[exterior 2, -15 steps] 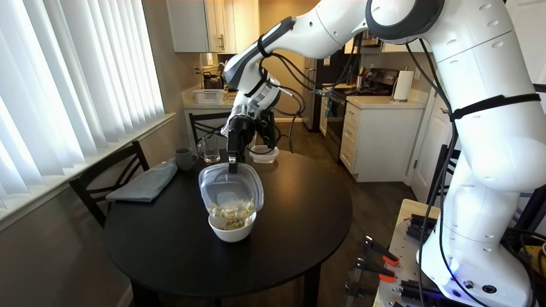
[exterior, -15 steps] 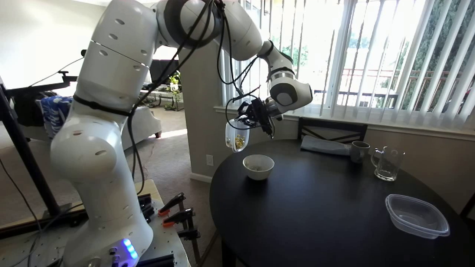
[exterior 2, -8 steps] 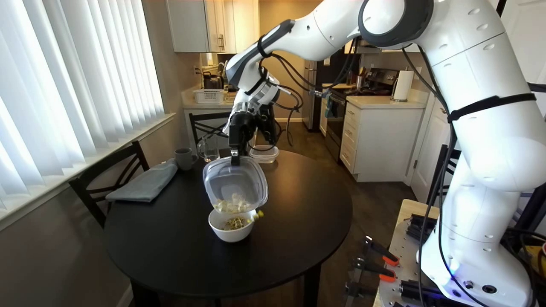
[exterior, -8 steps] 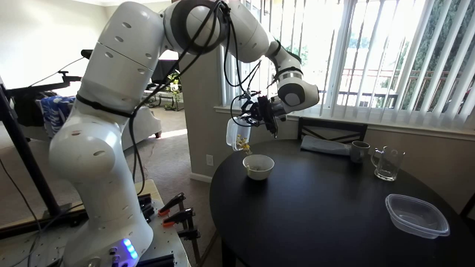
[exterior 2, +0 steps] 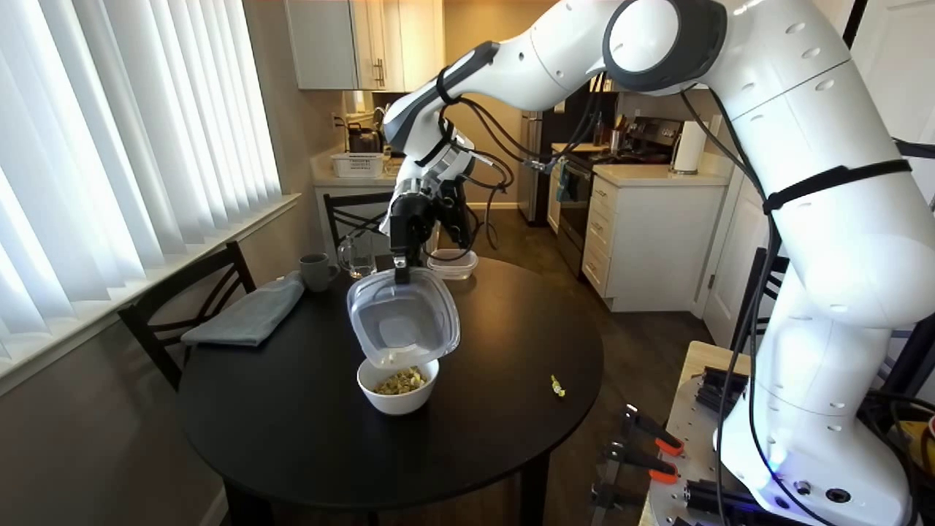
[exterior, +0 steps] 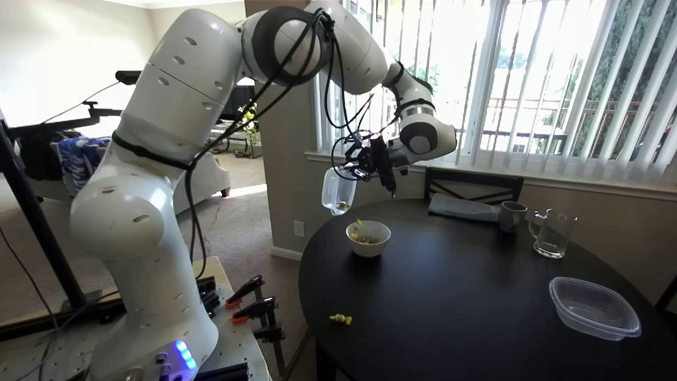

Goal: Pour the contents of the lunchbox into the white bowl

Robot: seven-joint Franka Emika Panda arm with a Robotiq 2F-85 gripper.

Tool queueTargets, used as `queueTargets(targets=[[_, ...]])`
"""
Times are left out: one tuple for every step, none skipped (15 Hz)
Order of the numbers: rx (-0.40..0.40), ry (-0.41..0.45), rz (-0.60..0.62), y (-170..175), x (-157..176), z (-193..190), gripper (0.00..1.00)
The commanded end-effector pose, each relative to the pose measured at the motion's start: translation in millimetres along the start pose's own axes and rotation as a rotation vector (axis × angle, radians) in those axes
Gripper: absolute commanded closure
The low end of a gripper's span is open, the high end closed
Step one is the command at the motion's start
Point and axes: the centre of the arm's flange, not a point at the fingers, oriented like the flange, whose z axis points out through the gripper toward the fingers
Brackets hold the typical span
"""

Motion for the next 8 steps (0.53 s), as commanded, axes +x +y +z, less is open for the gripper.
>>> queueTargets(targets=[[0.018,-0.031,0.01,-3.6,5.0,-2.1,0.94],[0.018,-0.034,0.009,-3.6,5.9,-1.7,0.94],[0.016,-0.036,0.007,-3.4,6.7,-0.9,0.94],[0.015,-0.036,0.007,-3.1,7.5,-0.4,0.94],[0.015,-0.037,0.005,-3.1,8.0,-0.2,0.94],[0.015,-0.037,0.003,-3.0,8.5,0.0,0.94],[0.015,-0.036,0.003,-2.8,8.8,0.0,0.94],[0.015,-0.036,0.003,-2.5,8.9,-0.3,0.94]])
